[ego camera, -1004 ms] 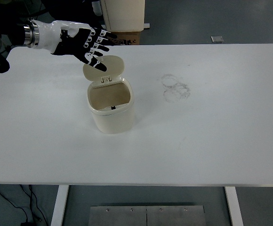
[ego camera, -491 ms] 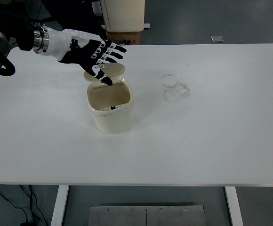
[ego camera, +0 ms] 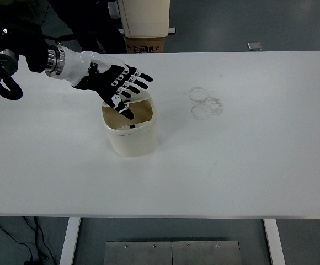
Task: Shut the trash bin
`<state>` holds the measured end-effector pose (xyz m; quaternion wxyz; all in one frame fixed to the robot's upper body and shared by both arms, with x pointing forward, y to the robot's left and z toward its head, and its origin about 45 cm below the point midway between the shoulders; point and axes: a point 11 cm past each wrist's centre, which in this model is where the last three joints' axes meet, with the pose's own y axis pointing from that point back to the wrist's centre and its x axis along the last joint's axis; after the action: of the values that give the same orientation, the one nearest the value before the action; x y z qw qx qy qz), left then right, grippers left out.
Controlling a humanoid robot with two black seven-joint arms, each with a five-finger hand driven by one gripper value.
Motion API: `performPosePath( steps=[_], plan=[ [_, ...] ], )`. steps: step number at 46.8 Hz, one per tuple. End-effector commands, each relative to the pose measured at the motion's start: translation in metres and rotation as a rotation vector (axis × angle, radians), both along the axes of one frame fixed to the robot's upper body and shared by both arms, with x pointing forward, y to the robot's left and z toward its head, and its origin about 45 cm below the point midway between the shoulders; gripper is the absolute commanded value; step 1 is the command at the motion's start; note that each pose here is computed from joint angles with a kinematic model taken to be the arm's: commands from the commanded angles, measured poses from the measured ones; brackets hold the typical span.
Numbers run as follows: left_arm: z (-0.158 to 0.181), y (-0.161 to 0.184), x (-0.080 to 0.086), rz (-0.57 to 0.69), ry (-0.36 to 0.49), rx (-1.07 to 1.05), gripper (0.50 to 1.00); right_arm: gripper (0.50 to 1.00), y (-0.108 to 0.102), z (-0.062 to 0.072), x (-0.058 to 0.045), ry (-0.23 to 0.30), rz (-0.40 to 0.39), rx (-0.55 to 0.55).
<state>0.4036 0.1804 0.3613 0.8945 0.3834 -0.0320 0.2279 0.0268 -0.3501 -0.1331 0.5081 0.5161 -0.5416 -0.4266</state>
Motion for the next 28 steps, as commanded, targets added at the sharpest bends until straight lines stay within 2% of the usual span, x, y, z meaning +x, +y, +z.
performPosePath(
  steps=[1, 28],
  plan=[
    [-0.006, 0.000, -0.004, -0.009, 0.015, 0.013, 1.000, 0.991, 0.000, 0.000, 0.000, 0.000, 0.000, 0.000],
    [-0.018, 0.000, -0.014, -0.027, 0.060, 0.079, 1.000, 0.991, 0.000, 0.000, 0.000, 0.000, 0.000, 0.000]
  ],
)
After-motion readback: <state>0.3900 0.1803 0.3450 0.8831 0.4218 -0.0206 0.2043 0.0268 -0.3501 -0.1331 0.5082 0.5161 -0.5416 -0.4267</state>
